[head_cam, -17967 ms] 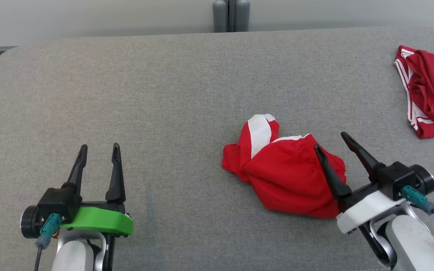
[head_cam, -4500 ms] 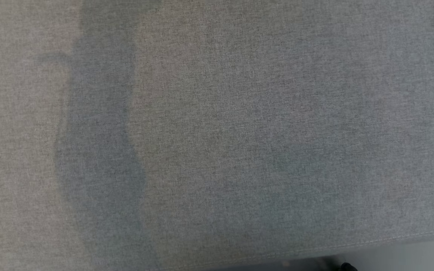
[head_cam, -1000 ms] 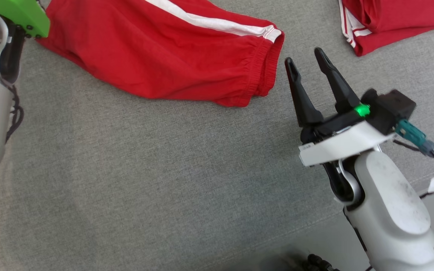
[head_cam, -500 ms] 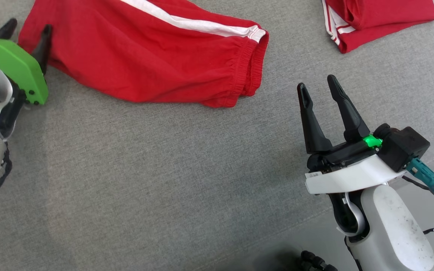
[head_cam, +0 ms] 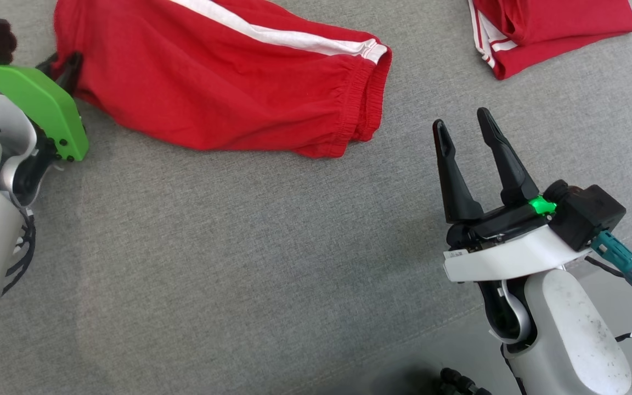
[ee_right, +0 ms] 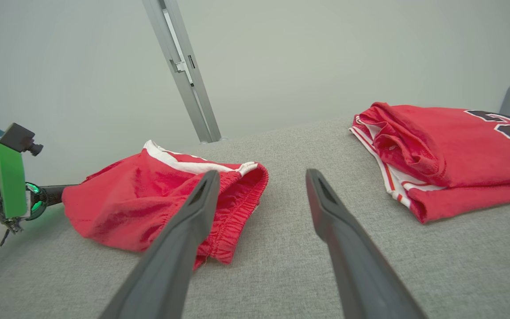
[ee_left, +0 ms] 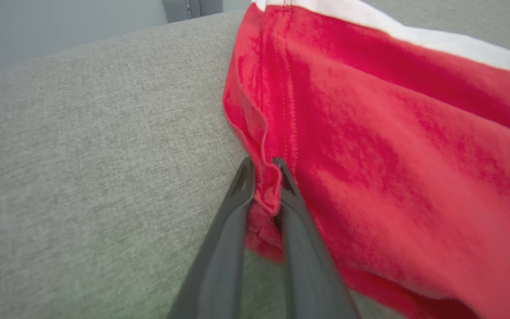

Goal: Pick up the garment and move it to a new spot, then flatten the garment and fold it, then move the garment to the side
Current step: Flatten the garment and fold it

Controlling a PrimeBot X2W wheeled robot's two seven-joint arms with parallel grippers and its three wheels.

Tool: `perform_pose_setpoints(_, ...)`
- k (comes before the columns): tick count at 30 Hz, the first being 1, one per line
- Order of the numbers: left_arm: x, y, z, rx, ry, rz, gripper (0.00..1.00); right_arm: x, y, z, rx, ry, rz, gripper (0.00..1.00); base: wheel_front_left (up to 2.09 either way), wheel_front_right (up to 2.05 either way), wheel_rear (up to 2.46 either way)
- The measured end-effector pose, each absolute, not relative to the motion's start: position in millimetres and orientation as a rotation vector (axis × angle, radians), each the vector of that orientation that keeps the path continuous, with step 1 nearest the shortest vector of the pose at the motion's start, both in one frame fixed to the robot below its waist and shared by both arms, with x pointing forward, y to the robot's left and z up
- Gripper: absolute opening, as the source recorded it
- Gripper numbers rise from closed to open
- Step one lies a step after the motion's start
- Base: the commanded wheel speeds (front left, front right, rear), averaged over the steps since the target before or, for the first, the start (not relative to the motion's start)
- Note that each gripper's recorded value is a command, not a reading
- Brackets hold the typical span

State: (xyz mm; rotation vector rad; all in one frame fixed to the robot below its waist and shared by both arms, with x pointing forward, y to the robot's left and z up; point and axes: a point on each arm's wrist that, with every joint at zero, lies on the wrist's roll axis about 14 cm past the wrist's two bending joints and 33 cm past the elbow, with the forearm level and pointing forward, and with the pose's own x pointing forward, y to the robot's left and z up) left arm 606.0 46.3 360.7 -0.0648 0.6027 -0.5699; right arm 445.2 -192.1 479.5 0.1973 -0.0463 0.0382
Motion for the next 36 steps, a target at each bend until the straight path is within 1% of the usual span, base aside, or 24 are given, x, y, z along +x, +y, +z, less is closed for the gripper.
perform_pose_setpoints(4,606.8,48.0,371.2,-0.086,0.566,-0.562,0.00,446.2,-188.9,482.5,0.197,-0.054,0.048,1.00,0.00,0.00,0.00)
perform_pose_setpoints(9,610.4,51.7,399.4,-0.150,0.473,-0.542,0.00,445.8,-186.4,490.3,0.202,-0.073,0.056,1.00,0.00,0.00,0.00)
perform_pose_setpoints(12,603.9,57.6,409.0,-0.179,0.435,-0.528,0.00,442.4,-186.6,492.5,0.210,-0.077,0.052,1.00,0.00,0.00,0.00)
perform_pose_setpoints(21,559.8,78.3,420.8,-0.250,0.397,-0.481,0.00,429.1,-184.1,499.8,0.233,-0.081,0.049,1.00,0.00,0.00,0.00)
perform_pose_setpoints(31,489.7,105.6,410.3,-0.318,0.420,-0.373,0.00,419.0,-181.8,505.7,0.250,-0.083,0.050,1.00,0.00,0.00,0.00)
perform_pose_setpoints(32,485.1,107.5,408.9,-0.317,0.423,-0.363,0.24,418.5,-180.7,506.0,0.251,-0.083,0.053,1.00,0.00,0.00,0.00)
perform_pose_setpoints(33,481.1,108.5,408.1,-0.316,0.422,-0.357,0.86,418.4,-179.8,507.1,0.252,-0.085,0.056,1.00,0.00,0.00,0.00)
perform_pose_setpoints(34,479.1,109.8,408.3,-0.314,0.415,-0.348,1.00,418.3,-179.3,508.2,0.253,-0.087,0.057,1.00,0.00,0.00,0.00)
perform_pose_setpoints(36,477.4,112.6,412.6,-0.307,0.384,-0.329,1.00,417.7,-179.3,510.1,0.253,-0.090,0.058,1.00,0.00,0.00,0.00)
